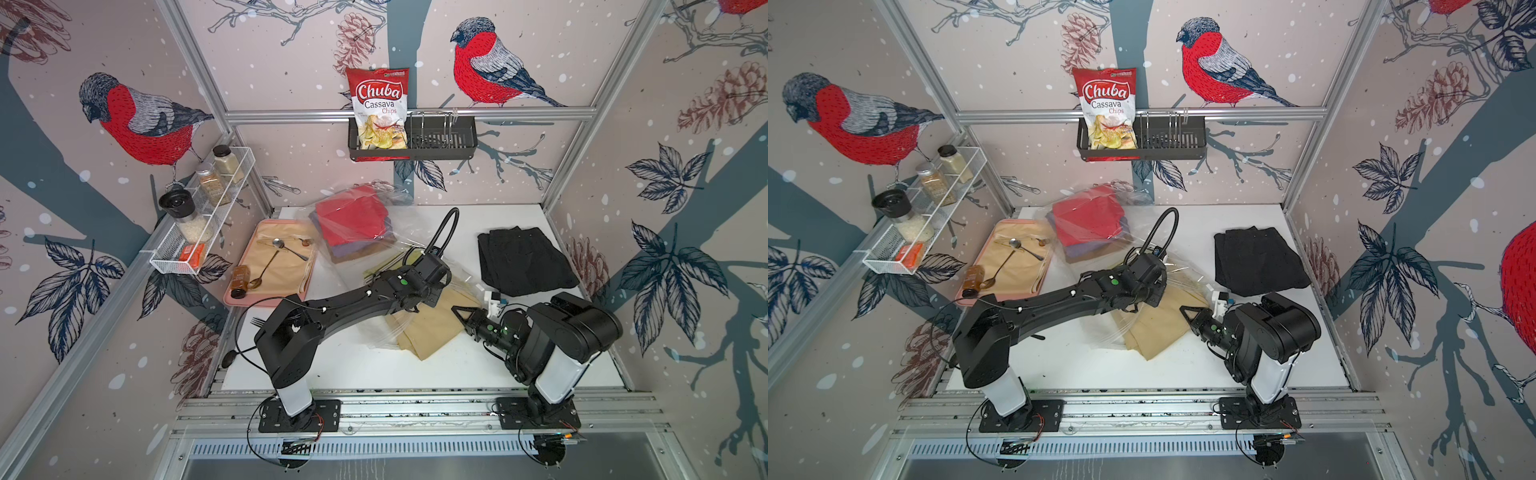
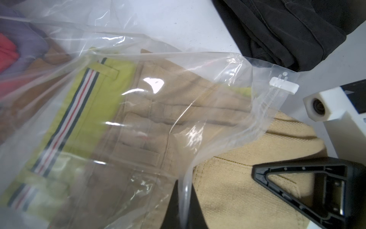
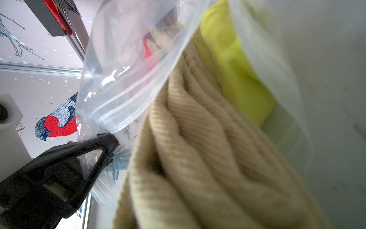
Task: Take the trousers out of the vacuum bag
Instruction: Take out the trousers from the vacuum bag.
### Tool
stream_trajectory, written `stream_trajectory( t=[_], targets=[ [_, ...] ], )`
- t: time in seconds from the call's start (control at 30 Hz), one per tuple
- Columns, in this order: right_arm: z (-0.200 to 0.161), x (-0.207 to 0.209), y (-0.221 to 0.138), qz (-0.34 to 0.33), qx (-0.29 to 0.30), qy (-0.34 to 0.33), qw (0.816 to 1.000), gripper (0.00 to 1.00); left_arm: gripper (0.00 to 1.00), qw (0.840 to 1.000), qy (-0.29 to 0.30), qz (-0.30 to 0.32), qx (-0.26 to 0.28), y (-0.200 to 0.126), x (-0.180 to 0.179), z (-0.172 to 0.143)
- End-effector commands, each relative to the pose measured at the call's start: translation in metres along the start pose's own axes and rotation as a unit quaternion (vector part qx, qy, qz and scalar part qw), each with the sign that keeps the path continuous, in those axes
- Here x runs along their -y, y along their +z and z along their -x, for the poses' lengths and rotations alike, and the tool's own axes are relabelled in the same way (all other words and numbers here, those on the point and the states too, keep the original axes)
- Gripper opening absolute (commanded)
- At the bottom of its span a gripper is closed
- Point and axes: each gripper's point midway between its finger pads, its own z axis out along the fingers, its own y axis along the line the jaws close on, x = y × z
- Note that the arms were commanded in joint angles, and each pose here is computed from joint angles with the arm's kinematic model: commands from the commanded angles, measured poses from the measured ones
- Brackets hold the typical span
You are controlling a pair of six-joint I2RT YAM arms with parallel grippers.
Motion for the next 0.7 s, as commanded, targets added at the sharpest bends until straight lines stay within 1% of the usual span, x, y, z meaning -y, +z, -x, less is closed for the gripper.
stream_trajectory(
  t=[0.0,0.17,0.4,0.67],
  targets=[
    [0.003,-0.043,-0.016,0.086,0.022,-0.043,0.995,0.0,0.04,1.0,-0.009,-0.006,0.019,-0.004,0.0,0.01],
    [0.002,-0.039,-0.012,0.069,0.02,-0.047,0.996,0.0,0.04,1.0,-0.01,-0.004,0.019,-0.006,-0.001,0.01],
    [0.002,-0.025,0.004,-0.013,0.012,-0.081,0.997,0.0,0.05,1.0,-0.01,-0.004,0.023,-0.008,-0.003,0.012],
    [-0.001,-0.029,0.001,-0.051,0.009,-0.107,0.993,0.0,0.05,0.999,-0.018,-0.003,0.029,-0.011,-0.008,0.016]
  ],
)
